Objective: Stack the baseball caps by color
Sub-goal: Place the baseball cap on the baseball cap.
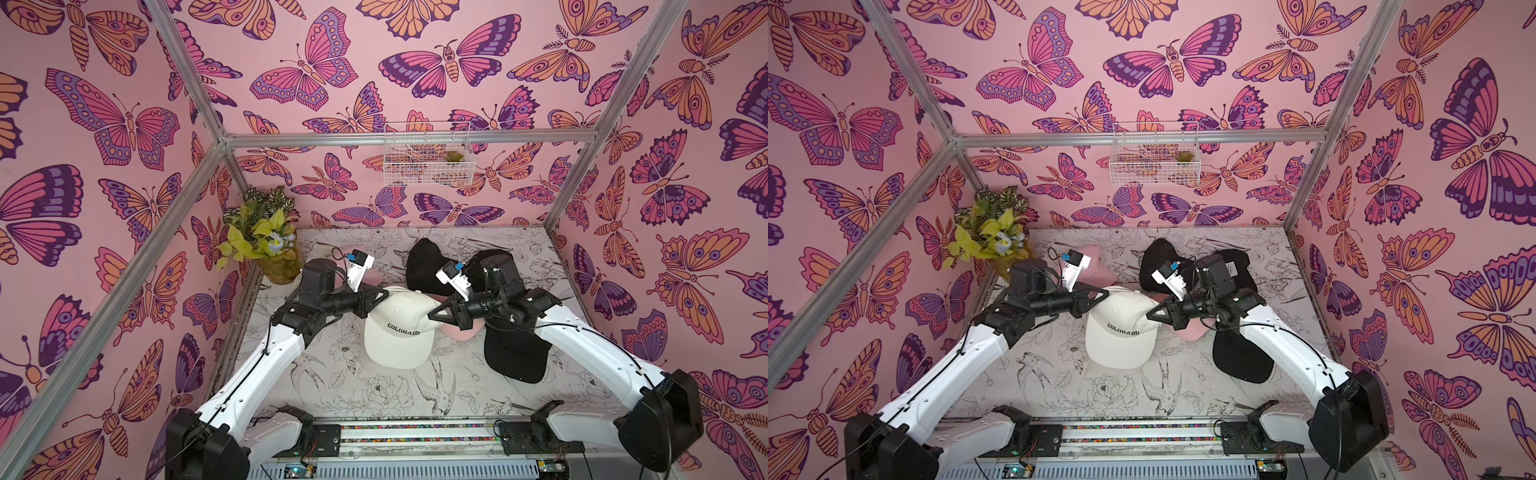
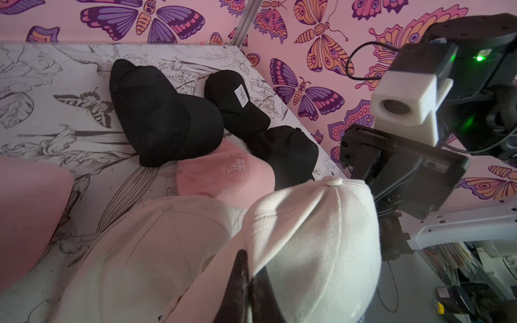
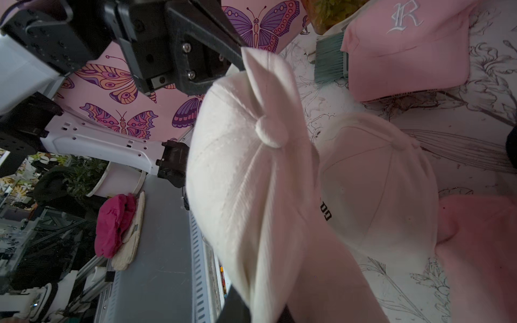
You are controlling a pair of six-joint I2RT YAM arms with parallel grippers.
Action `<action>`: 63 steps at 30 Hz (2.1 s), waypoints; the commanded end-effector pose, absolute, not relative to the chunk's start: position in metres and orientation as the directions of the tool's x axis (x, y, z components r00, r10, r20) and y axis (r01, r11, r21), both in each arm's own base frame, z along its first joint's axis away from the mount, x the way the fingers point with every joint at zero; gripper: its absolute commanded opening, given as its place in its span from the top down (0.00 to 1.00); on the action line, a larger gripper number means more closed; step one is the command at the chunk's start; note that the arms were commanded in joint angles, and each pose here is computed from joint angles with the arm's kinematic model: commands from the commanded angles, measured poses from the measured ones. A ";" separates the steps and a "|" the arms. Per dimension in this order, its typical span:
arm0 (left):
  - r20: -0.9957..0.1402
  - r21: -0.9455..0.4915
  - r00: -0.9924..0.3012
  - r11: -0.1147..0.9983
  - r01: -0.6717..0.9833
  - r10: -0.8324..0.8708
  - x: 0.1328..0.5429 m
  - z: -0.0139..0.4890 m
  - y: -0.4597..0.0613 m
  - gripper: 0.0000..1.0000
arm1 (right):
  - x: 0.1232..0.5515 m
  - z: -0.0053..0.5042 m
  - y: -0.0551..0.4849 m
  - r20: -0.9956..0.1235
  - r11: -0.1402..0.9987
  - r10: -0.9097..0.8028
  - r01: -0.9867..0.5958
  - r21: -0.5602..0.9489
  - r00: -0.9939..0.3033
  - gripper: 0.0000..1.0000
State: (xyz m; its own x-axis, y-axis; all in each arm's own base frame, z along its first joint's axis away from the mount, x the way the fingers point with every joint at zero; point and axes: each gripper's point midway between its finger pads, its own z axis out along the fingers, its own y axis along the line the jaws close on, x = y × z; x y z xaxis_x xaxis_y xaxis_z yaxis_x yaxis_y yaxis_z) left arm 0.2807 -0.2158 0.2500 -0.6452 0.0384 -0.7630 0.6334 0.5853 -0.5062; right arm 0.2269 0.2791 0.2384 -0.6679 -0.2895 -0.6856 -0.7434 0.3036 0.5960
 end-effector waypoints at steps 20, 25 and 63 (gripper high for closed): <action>-0.726 -0.399 -0.687 0.799 0.449 0.023 0.316 0.131 -0.187 1.00 | 0.252 0.140 0.311 -0.564 0.473 -0.324 -0.646 0.599 -0.760 0.68; -0.742 -0.411 -0.670 0.789 0.456 0.001 0.317 0.129 -0.188 1.00 | 0.262 0.142 0.313 -0.594 0.484 -0.297 -0.654 0.581 -0.747 0.49; 0.009 -0.689 -0.890 0.642 -0.336 -0.457 0.171 0.079 -0.144 0.07 | 0.271 0.148 0.342 -0.567 0.386 -0.400 -0.693 0.608 -0.720 0.21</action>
